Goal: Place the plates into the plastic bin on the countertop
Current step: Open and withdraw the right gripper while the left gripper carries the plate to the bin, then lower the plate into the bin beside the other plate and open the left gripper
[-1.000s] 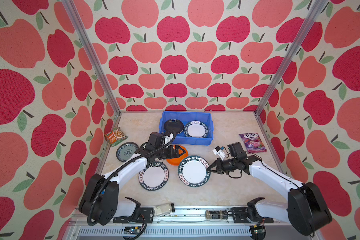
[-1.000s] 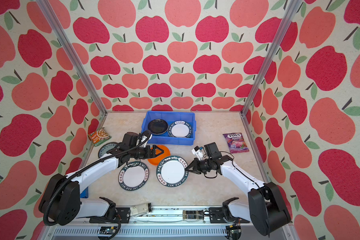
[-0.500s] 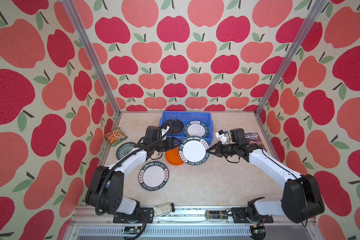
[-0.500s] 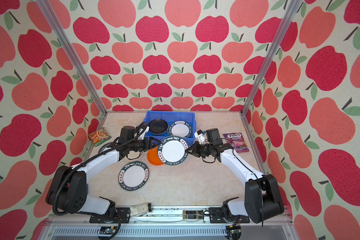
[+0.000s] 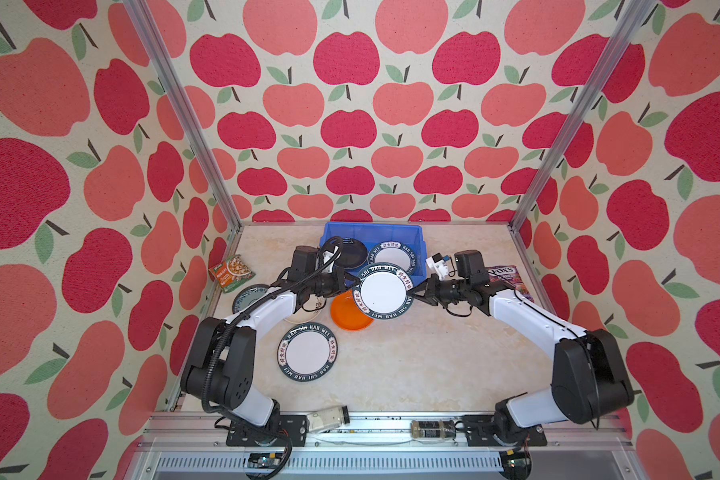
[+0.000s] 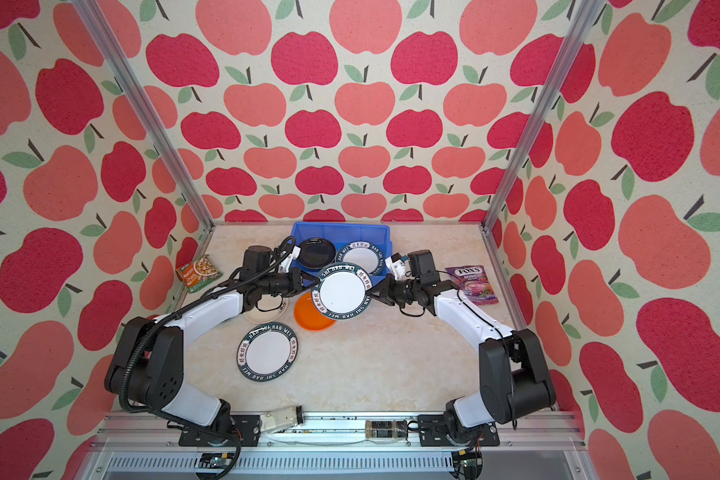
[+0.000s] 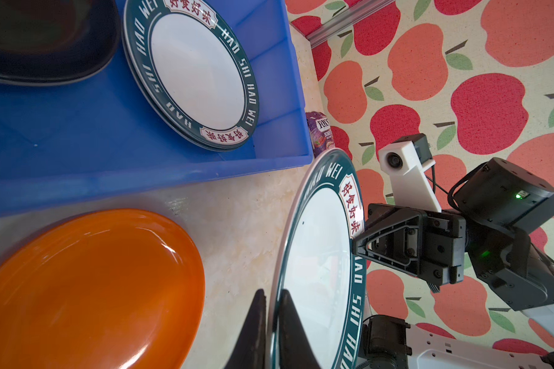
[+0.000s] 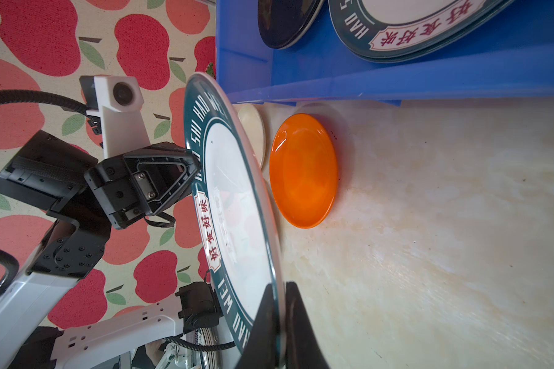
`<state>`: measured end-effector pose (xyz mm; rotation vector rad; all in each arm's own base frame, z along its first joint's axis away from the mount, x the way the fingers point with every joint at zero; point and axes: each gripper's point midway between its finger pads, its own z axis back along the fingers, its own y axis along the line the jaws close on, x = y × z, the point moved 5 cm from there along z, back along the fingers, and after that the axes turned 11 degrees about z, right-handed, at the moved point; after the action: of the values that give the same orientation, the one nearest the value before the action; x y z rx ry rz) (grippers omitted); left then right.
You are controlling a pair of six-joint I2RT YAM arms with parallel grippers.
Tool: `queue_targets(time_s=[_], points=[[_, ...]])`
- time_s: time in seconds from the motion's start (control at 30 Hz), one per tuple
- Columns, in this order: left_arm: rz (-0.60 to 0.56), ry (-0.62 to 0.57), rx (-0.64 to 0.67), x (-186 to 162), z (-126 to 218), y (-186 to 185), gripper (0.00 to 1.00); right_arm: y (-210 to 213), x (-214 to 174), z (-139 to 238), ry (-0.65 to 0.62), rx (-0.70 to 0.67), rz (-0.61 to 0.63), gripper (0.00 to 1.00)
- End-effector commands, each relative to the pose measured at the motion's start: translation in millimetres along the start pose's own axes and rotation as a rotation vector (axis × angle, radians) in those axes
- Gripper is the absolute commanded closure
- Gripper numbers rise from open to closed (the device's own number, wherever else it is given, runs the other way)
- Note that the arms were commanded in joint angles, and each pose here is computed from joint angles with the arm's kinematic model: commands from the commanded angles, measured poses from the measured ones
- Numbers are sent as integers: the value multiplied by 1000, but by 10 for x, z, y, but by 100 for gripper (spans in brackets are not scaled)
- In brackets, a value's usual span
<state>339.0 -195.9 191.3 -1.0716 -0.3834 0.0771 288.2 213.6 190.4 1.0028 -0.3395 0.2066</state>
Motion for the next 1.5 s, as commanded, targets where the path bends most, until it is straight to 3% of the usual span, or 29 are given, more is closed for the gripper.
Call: queue_targets(time_s=[0.0,0.03,0.17,0.33,0.47,0.83,1.47], points=[[-25,-9,-38,105,6,-117,95,142,179,17,-36,73,44,100],[-26,-12,-36,114,5,-119,100,132,189,12,-37,73,43,100],[-38,-35,-31,212,-9,-164,100,33,248,-1,-53,60,25,100],[-64,-96,-37,483,-69,-295,100,-115,391,62,-109,48,-24,68],[-86,-176,-30,794,-124,-411,100,-239,485,247,-190,-7,-55,55],[-36,-266,91,1397,-565,-249,100,-427,539,867,-396,-187,-78,55],[26,-202,166,1468,-1232,170,100,-566,515,859,-404,-162,-115,55]])
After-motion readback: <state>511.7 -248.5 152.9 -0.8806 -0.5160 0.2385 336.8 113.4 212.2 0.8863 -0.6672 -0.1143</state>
